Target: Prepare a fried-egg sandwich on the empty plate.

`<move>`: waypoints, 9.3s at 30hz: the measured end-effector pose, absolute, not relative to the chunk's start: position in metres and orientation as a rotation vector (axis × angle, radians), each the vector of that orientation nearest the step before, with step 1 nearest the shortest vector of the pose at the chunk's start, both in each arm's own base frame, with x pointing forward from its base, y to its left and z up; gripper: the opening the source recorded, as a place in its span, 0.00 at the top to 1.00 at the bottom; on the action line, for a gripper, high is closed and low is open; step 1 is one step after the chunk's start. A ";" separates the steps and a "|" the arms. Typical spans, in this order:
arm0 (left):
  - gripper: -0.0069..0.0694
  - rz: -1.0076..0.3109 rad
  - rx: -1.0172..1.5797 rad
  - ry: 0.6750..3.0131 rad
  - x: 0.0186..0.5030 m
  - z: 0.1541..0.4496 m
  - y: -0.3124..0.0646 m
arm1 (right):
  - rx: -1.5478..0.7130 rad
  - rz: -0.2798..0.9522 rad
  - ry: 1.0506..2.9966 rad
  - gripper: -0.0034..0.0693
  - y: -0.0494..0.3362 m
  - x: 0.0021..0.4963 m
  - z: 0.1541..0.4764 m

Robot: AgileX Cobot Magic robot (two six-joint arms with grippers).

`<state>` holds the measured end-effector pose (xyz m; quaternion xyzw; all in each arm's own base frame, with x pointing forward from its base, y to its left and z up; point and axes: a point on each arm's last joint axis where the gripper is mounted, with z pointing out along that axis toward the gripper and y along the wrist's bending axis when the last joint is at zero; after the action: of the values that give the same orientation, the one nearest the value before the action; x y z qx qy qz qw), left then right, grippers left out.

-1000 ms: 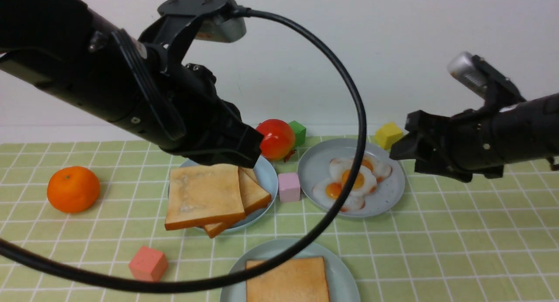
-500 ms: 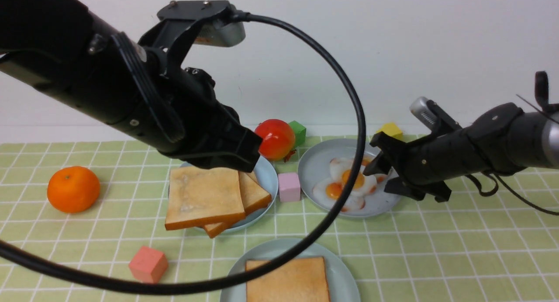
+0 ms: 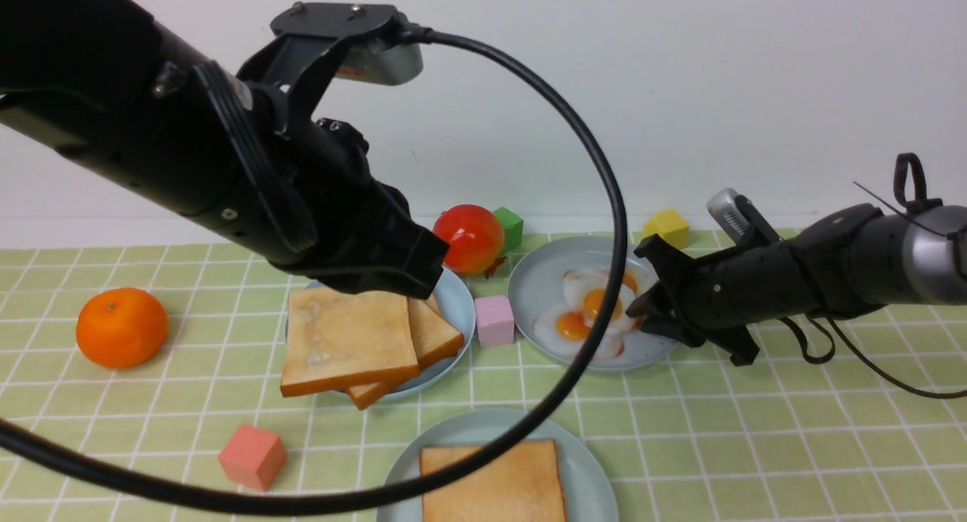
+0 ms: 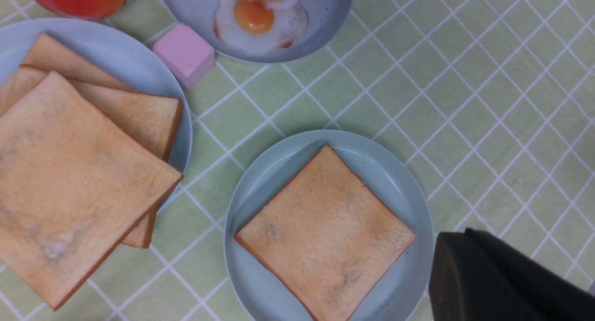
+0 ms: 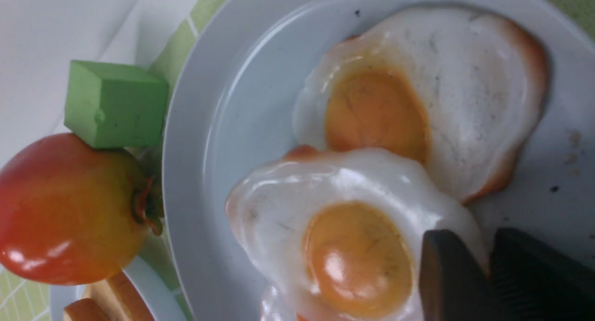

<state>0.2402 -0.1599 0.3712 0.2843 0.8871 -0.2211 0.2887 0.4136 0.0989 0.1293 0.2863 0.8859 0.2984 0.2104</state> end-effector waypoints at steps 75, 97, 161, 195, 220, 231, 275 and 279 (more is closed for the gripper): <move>0.90 -0.330 -0.308 2.422 0.272 0.311 -0.039 | -0.355 0.483 2.315 0.59 0.059 0.164 0.404; 0.39 -0.675 -0.346 2.747 0.377 0.182 -0.030 | -0.948 0.818 1.796 0.96 0.094 0.085 0.397; 0.42 -0.807 0.168 2.791 0.238 0.202 -0.159 | -0.454 0.368 1.946 0.87 0.043 0.079 0.387; 0.93 -1.007 0.167 2.297 0.026 0.340 -0.055 | -0.053 0.533 1.517 0.80 0.021 0.053 0.246; 0.93 -0.179 0.061 1.674 0.049 0.228 -0.007 | -0.052 0.534 1.520 0.76 0.021 0.054 0.245; 0.93 -0.096 0.039 1.902 0.052 0.168 -0.004 | -0.052 0.534 1.520 0.74 0.021 0.054 0.245; 0.90 -0.007 -0.084 1.885 0.052 0.169 0.003 | -0.015 0.273 1.608 0.66 0.010 0.050 0.222; 0.89 -0.007 -0.084 1.884 0.052 0.169 0.003 | 0.045 0.159 1.762 0.65 0.005 0.052 0.194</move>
<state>0.0524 0.0029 0.1692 -0.0359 0.8084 -0.0032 0.5875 0.0524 0.0047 0.1945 0.0196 0.7703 0.0696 0.6335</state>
